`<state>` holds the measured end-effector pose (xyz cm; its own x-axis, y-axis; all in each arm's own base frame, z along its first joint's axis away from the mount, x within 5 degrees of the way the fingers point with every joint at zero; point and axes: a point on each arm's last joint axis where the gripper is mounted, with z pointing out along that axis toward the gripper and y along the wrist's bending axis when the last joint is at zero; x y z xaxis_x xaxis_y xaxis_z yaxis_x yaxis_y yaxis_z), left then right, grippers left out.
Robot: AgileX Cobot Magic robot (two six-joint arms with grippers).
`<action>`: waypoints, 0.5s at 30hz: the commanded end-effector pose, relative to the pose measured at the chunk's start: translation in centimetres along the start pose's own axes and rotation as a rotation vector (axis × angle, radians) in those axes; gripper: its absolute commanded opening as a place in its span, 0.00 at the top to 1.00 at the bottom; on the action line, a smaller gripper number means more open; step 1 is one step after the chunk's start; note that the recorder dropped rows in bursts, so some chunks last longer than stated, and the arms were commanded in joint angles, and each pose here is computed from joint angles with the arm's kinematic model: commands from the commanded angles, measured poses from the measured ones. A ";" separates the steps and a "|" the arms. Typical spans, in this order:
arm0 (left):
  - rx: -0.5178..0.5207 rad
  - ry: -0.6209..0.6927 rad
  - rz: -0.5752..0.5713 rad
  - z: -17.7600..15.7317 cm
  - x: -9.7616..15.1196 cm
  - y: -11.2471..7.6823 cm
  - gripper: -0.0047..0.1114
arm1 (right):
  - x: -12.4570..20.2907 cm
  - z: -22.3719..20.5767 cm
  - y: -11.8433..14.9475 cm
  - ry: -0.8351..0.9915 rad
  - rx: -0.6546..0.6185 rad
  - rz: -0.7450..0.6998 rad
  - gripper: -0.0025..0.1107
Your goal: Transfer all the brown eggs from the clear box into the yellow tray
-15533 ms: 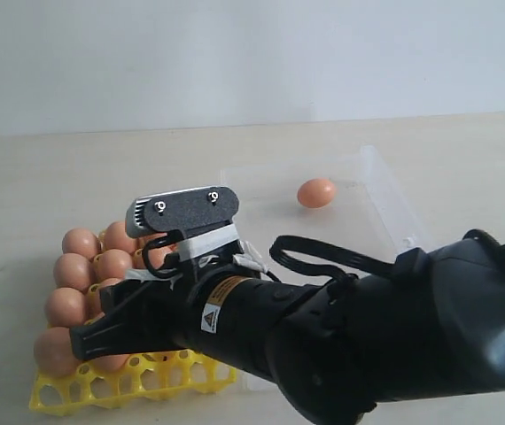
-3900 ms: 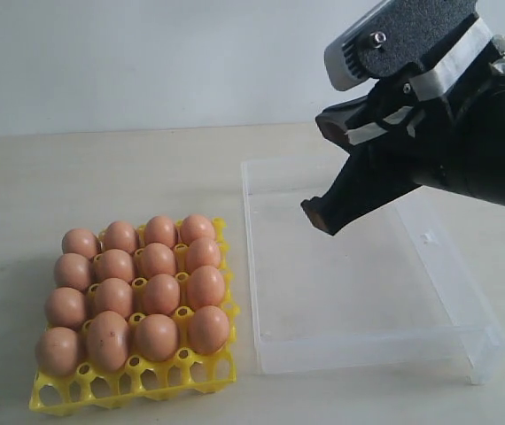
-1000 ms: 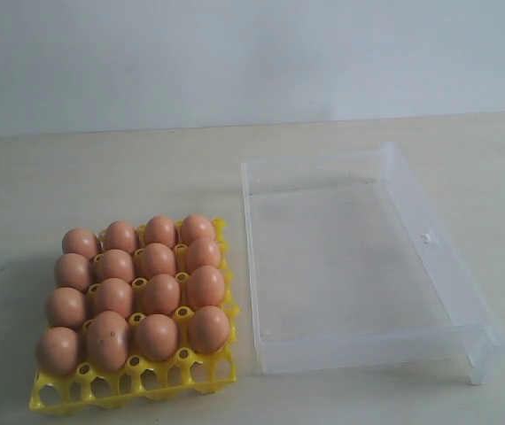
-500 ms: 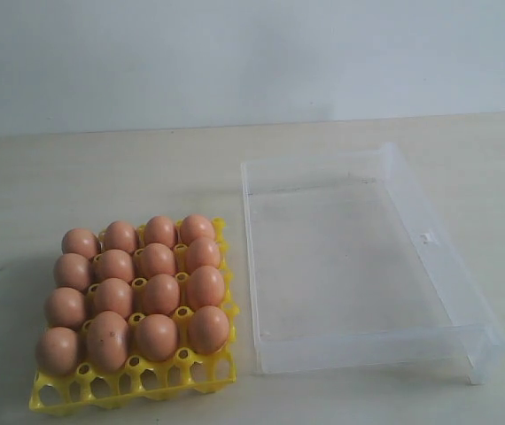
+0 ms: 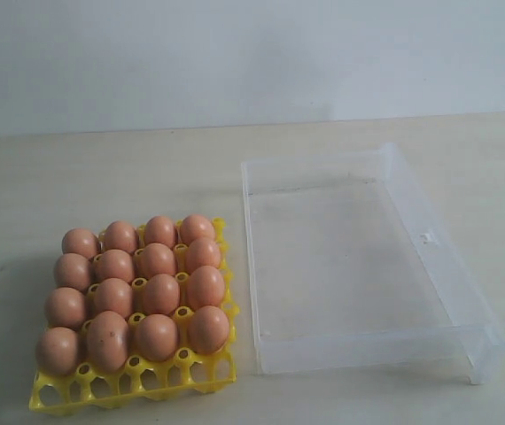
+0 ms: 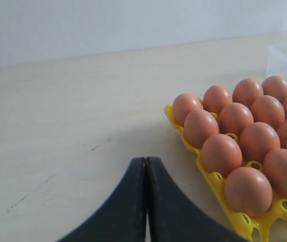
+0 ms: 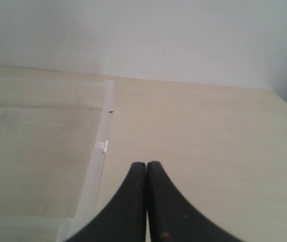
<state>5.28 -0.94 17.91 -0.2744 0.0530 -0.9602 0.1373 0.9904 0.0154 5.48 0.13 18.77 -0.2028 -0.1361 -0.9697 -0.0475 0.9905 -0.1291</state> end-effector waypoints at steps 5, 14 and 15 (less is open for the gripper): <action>0.003 -0.019 -0.004 -0.1 -0.2 0.0 0.96 | 0.2 0.0 -0.2 0.004 0.027 0.109 0.98; 0.003 -0.019 -0.004 -0.1 -0.2 0.0 0.96 | 0.2 0.0 -0.3 0.004 0.034 0.073 0.98; 0.003 -0.019 -0.004 -0.1 -0.2 0.0 0.96 | 0.2 0.0 -0.3 0.004 0.034 0.073 0.98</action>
<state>5.28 -0.94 17.91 -0.2744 0.0530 -0.9602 0.1373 0.9904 0.0154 5.47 -0.12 18.74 -0.2113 -0.0457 -0.9764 -0.0032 0.9989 -0.0461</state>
